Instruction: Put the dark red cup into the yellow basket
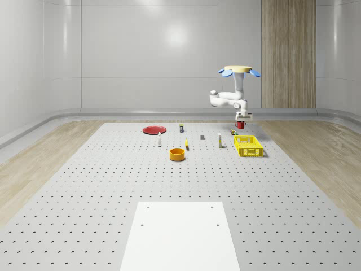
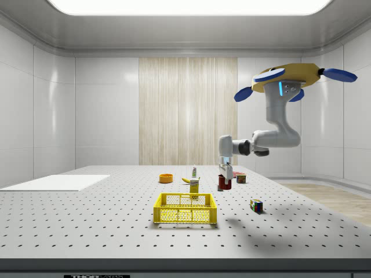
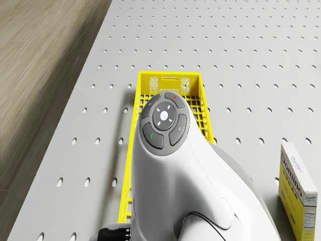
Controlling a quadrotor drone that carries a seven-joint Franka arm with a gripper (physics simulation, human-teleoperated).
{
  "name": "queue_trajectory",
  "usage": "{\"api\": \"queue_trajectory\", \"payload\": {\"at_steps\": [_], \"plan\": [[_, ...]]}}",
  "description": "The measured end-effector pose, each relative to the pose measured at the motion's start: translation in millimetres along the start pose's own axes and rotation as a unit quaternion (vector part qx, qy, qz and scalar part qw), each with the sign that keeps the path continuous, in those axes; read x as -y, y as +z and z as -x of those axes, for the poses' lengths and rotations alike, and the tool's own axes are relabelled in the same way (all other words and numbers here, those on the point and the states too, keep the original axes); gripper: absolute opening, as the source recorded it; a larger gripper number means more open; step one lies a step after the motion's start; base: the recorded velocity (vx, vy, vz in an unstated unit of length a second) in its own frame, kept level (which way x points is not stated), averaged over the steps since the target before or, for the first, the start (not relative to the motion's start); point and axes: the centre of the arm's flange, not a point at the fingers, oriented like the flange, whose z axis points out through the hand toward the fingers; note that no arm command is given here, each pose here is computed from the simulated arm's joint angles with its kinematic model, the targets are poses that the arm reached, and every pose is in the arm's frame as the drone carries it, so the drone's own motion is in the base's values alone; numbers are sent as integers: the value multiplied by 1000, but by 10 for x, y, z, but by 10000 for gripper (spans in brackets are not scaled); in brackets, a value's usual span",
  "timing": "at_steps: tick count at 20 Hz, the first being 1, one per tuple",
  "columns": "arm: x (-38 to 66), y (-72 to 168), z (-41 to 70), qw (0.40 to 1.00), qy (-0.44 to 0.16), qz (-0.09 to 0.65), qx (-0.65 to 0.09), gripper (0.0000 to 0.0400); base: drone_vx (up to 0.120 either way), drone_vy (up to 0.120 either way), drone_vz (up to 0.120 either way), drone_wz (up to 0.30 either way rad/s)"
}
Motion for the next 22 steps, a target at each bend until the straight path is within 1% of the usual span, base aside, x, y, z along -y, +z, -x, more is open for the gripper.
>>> {"api": "queue_trajectory", "payload": {"at_steps": [2,22], "plan": [[0,0,0,1000,0,0,0,100,120,80,0,0],[0,0,0,1000,0,0,0,100,120,0,0,0]]}}
